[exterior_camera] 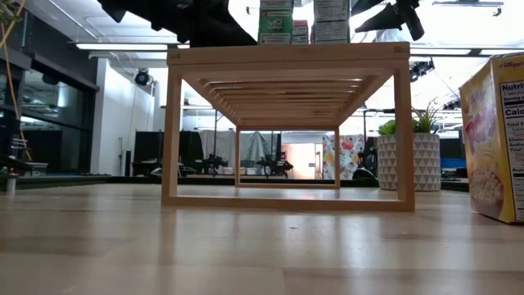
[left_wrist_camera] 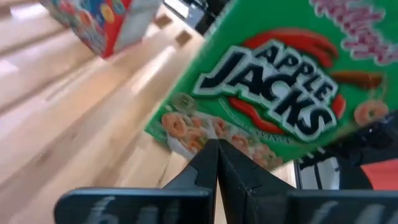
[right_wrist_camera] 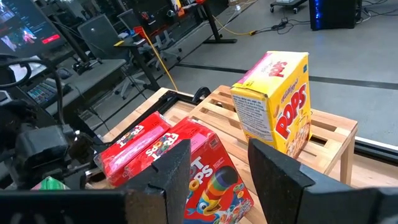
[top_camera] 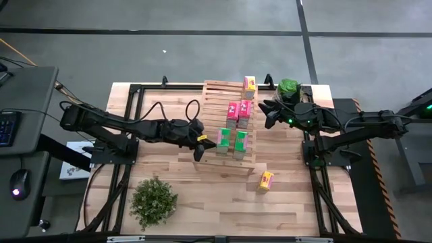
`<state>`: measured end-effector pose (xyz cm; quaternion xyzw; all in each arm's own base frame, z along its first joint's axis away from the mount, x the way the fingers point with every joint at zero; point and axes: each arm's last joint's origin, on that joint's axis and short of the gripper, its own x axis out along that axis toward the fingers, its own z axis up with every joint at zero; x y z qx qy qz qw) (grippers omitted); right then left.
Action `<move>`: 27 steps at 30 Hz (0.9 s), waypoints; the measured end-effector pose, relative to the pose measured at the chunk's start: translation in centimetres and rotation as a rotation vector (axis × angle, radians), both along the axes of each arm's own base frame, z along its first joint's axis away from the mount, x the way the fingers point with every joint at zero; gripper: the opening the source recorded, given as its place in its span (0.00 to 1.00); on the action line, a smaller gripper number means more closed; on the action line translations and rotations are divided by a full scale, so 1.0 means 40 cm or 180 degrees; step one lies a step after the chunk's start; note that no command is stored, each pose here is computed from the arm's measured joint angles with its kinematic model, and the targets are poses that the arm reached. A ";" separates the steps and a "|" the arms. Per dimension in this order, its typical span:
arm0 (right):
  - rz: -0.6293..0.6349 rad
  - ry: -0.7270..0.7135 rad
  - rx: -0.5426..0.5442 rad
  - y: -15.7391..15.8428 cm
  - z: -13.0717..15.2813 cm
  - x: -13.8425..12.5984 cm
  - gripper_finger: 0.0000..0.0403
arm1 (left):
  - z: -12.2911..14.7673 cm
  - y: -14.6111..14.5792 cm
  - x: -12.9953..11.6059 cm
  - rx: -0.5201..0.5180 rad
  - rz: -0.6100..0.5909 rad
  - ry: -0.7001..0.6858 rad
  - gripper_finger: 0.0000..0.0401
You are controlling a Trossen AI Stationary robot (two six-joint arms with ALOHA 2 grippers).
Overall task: Stack cereal on shelf
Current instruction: Put the green cereal box on the shelf aligned with other green cereal box
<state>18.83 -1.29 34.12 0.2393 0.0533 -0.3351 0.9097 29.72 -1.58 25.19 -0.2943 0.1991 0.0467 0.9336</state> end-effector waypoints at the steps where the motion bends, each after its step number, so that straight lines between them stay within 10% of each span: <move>1: -0.0001 0.0000 0.0000 0.000 0.000 0.000 0.38 | 0.002 0.003 0.001 0.0001 0.0014 -0.0025 0.00; 27: -0.0001 0.0000 0.0000 0.000 0.000 0.000 0.38 | 0.000 0.012 0.000 0.0017 0.0021 -0.0002 0.00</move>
